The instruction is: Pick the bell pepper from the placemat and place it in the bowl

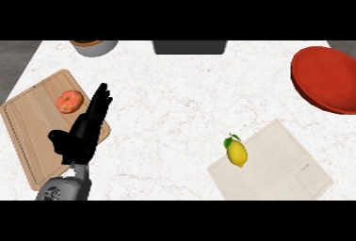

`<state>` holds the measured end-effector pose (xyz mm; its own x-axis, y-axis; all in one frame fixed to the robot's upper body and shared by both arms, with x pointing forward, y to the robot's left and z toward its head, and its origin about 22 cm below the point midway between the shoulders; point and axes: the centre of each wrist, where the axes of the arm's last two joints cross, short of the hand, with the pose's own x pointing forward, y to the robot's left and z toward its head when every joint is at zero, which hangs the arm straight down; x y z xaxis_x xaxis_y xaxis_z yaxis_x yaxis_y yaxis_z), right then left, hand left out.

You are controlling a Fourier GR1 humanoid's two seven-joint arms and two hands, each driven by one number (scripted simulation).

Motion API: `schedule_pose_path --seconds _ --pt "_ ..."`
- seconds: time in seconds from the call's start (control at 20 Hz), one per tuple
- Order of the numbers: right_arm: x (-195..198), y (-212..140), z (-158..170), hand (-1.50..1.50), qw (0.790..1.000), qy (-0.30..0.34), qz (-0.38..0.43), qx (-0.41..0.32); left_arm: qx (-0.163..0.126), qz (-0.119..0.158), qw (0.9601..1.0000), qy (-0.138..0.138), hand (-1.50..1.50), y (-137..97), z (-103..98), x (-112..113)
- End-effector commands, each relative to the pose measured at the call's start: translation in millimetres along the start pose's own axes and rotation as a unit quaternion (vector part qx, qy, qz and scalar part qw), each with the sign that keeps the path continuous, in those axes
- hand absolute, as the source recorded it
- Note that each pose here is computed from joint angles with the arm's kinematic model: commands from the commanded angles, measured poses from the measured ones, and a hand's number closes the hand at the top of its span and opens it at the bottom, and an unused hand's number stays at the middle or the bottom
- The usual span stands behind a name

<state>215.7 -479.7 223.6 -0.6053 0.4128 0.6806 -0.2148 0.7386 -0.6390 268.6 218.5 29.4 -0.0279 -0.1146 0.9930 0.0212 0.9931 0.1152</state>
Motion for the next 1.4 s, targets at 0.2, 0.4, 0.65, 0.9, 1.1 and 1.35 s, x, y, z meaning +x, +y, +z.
schedule_pose_path --seconds 0.2,0.4,0.65,0.9,1.1,1.35 --pt "-6 -24 -34 1.50 1.000 0.007 -0.025 0.009 -0.005 0.003 1.0000 -0.001 0.00 8 -5 17" --pt "-16 -25 -68 1.50 0.997 0.035 0.070 -0.018 -0.017 -0.003 0.9998 -0.007 0.00 -3 -7 -12" --pt "-48 -13 -78 1.50 0.987 0.039 0.156 -0.002 -0.016 -0.002 0.9998 -0.010 0.00 -24 -10 -2" --pt "-99 -5 -67 1.50 0.980 0.089 0.175 -0.030 -0.031 0.005 0.9994 -0.010 0.00 -13 -8 7" --pt "-117 3 -92 1.50 0.977 0.091 0.190 -0.025 -0.031 -0.001 0.9995 -0.008 0.00 -18 -8 7" --pt "-139 5 -74 1.50 0.969 0.126 0.209 -0.033 -0.042 -0.002 0.9989 -0.023 0.00 -26 -10 12"
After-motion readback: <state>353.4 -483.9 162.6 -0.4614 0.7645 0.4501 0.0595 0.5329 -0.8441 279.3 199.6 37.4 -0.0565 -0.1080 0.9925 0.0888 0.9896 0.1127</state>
